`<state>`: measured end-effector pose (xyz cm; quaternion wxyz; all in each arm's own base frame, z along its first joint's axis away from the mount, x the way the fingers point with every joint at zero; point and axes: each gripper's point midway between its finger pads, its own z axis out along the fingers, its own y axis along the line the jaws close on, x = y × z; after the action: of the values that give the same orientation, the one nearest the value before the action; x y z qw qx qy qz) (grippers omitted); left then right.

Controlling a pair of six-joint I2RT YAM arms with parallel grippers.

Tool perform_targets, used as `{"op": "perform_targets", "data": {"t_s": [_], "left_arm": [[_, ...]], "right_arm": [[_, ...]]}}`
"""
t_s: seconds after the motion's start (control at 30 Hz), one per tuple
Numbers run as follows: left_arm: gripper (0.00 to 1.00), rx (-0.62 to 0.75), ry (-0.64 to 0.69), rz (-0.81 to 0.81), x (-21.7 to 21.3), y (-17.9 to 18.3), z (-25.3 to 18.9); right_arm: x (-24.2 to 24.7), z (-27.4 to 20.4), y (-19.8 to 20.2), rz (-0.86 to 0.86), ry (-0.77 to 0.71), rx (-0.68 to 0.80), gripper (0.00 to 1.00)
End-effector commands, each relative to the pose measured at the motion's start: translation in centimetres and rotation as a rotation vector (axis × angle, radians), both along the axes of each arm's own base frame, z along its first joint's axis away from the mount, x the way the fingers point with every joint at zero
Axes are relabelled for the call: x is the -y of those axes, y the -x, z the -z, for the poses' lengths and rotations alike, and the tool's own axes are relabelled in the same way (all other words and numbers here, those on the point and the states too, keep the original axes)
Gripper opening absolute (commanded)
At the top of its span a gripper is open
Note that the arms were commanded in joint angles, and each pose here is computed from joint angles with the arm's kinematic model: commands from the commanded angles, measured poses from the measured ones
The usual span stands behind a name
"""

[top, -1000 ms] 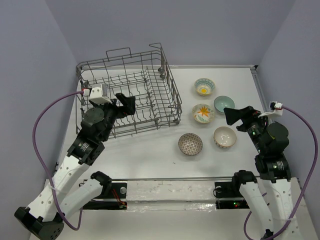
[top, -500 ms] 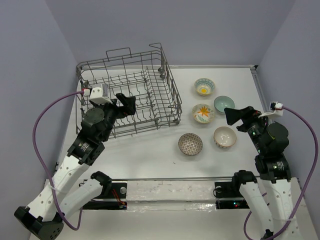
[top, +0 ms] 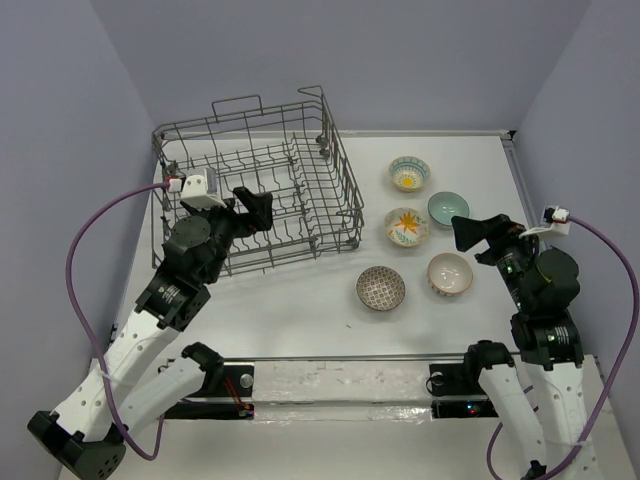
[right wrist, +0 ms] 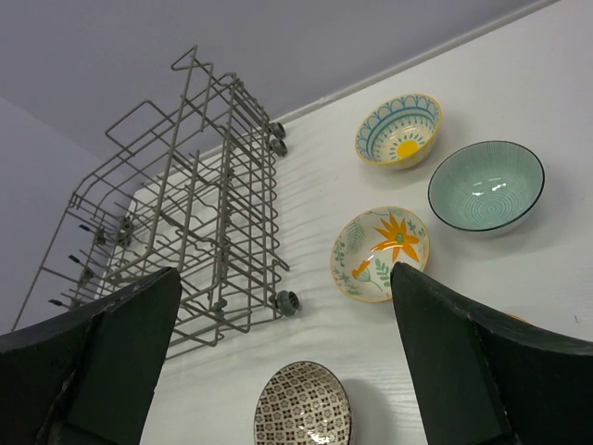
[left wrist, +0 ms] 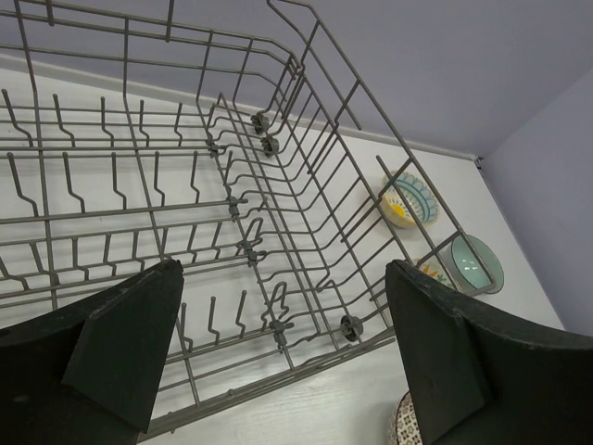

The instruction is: Load the bowls into the dish rack

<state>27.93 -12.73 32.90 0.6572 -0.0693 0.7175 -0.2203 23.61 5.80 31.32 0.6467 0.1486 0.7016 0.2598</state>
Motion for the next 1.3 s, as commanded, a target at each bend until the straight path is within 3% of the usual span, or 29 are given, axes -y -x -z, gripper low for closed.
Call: {"op": "perform_targets", "data": {"t_s": [0.0,0.73,1.27], "left_arm": [[0.99,0.056,0.032,-0.014,-0.1,-0.2,-2.1],[0.99,0.042,0.019,-0.013,0.1,-0.3,-1.8],[0.99,0.048,0.020,-0.014,0.0,-0.1,-2.0]], "right_arm": [[0.4,-0.2,-0.3,0.021,0.021,0.011,1.00],[1.3,3.7,-2.2,0.085,0.022,-0.117,1.00],[3.8,5.6,-2.1,0.231,0.032,-0.187,1.00]]}}
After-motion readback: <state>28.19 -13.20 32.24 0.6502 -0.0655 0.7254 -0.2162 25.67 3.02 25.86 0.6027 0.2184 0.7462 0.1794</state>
